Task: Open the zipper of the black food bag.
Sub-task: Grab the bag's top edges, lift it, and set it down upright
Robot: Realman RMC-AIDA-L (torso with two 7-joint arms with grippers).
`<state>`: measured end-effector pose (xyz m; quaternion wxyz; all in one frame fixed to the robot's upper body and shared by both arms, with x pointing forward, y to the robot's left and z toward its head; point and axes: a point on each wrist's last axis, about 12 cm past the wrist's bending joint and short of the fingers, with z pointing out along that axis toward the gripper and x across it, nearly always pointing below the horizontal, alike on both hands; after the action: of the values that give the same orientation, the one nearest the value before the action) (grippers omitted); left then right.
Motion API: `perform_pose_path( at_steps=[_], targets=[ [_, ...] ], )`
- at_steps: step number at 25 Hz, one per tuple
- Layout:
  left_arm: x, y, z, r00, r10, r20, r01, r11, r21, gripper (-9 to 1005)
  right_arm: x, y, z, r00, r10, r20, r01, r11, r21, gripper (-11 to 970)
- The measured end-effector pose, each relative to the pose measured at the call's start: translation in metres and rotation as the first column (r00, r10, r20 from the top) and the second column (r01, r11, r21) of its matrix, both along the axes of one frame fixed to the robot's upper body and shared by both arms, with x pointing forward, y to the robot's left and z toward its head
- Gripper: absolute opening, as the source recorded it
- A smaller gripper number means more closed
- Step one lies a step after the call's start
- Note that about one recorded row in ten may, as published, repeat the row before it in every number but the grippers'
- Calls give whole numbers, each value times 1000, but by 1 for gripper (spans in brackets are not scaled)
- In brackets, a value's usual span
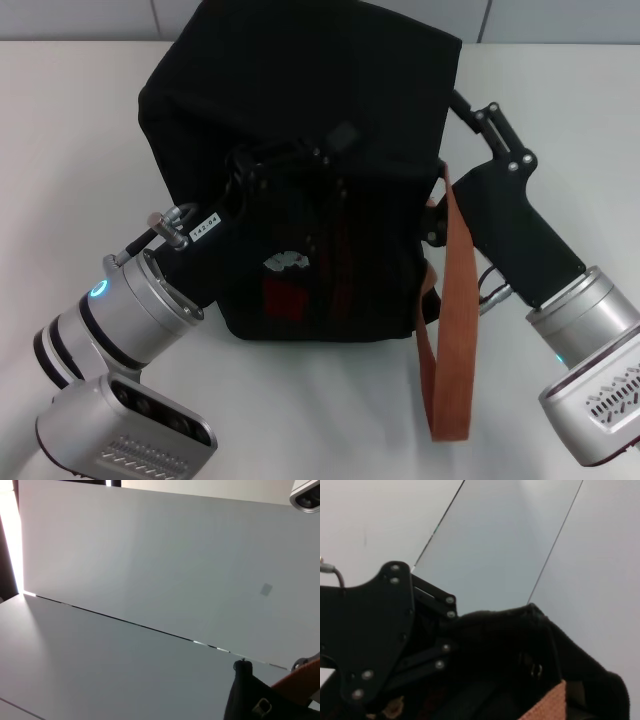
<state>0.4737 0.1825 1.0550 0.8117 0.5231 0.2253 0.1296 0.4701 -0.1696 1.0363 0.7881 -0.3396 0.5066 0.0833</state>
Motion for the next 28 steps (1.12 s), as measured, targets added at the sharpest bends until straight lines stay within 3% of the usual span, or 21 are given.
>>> perform_pose_path(
  at_steps=[11,17,22,28],
  targets=[
    [0,0,0,1000,-2,0,2,1000,-1,84,2,-2,0,1000,-22,11,22,1000,-10,834],
    [-2,0,0,1000,-1,-1,1,1000,-4,85,2,-2,0,1000,-18,11,18,1000,-21,727],
    [-2,0,0,1000,-2,-1,2,1000,-4,84,3,-1,-1,1000,-18,13,18,999,-39,494],
    [-2,0,-1,1000,-1,-2,1,1000,-6,84,5,1,-2,1000,-14,2,14,999,-50,377]
  ],
)
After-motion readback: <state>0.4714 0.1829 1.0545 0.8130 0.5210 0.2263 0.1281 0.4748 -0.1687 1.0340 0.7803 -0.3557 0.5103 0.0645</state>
